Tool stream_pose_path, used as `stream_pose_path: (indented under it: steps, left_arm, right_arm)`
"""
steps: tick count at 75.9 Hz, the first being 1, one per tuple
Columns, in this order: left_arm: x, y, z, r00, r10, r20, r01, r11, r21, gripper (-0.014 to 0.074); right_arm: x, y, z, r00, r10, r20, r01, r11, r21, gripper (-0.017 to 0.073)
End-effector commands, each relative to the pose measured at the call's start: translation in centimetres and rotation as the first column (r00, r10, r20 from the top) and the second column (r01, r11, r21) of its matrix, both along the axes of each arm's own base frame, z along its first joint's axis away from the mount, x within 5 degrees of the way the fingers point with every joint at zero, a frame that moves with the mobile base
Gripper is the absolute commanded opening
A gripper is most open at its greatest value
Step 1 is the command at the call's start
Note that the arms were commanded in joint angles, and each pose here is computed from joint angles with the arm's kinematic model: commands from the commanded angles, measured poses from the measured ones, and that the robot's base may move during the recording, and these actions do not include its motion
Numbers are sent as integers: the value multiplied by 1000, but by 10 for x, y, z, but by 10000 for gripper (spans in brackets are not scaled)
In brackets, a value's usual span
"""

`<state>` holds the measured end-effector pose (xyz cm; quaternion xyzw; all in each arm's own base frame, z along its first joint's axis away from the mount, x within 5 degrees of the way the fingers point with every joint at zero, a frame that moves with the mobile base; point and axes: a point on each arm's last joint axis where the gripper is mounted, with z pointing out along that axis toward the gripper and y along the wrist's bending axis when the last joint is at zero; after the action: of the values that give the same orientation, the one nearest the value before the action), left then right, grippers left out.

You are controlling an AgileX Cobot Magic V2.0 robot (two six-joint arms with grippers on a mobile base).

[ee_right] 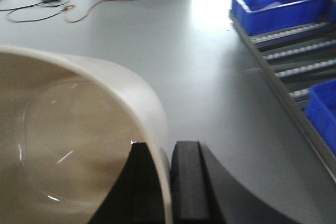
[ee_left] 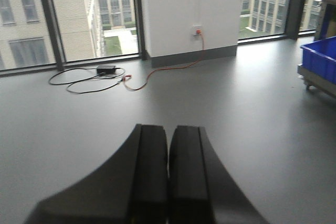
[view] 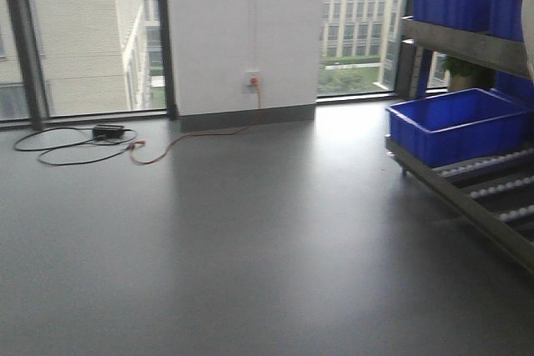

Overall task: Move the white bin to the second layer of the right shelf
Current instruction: 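Drive toward the windows and turn toward the roller shelf rack, then approach the roller shelf rack and stop in front of it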

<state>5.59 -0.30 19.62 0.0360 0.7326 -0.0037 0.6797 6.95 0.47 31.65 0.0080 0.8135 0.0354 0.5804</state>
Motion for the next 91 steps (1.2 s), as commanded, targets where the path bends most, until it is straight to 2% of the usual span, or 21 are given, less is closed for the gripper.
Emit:
stream_pose_path:
  steps: [1, 91]
  left_arm:
    - [0, 0, -4, 998, -1, 66, 1, 1000, -9, 85]
    - [0, 0, -4, 998, -1, 66, 1, 1000, -9, 85]
  right_arm:
    - [2, -1, 18, 993, -15, 119, 14, 1000, 8, 77]
    - [2, -1, 18, 993, -14, 118, 14, 1000, 8, 77]
